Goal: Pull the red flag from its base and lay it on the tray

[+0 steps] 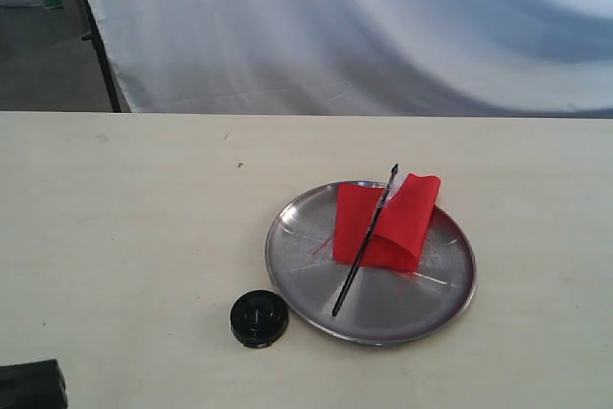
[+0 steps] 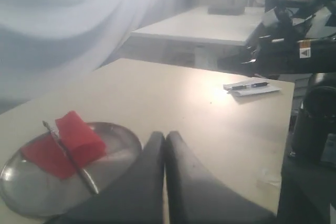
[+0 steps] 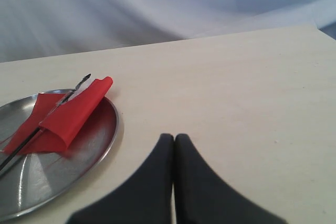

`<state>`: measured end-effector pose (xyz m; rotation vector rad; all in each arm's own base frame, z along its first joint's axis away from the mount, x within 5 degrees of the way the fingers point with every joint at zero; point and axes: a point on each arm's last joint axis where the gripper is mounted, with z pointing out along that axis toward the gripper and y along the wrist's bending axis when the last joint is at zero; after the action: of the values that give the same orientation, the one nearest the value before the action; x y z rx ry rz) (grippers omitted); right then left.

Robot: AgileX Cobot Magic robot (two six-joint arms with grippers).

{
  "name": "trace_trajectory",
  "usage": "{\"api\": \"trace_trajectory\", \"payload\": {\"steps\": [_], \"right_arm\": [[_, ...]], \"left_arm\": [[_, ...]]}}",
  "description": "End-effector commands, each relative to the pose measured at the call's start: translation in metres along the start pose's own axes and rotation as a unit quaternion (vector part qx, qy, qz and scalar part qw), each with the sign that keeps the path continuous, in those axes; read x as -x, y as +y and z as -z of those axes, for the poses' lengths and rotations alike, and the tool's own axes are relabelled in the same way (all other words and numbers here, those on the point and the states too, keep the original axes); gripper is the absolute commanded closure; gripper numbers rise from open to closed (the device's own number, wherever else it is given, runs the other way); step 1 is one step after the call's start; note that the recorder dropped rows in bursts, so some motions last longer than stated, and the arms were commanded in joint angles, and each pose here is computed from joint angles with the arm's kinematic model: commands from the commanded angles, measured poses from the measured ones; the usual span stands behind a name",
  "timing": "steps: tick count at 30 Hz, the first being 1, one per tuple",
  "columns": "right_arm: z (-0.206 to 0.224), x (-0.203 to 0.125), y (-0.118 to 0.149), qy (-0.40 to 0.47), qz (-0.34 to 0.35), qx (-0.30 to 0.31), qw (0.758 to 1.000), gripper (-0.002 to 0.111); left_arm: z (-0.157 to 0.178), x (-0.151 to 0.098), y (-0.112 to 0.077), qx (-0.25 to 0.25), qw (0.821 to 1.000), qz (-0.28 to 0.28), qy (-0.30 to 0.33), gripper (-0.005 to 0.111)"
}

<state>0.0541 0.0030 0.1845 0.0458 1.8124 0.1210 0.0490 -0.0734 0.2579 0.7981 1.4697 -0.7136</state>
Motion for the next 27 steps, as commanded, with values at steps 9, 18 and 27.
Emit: {"api": "trace_trajectory", "payload": {"steps": [9, 18, 27], "right_arm": [[0.0, 0.0, 0.0, -0.005, 0.002, -0.003, 1.0, 0.109], [0.0, 0.0, 0.0, -0.003, -0.048, -0.003, 0.999, 0.109], [0.0, 0.0, 0.0, -0.003, -0.06, -0.003, 0.998, 0.109]], "left_arm": [[0.009, -0.043, 0.035, 0.214, 0.973, 0.061, -0.059, 0.107], [0.015, -0.068, 0.043, 0.272, 0.956, 0.077, 0.078, 0.107], [0.018, -0.077, 0.044, 0.287, 0.945, 0.103, 0.119, 0.107]]}}
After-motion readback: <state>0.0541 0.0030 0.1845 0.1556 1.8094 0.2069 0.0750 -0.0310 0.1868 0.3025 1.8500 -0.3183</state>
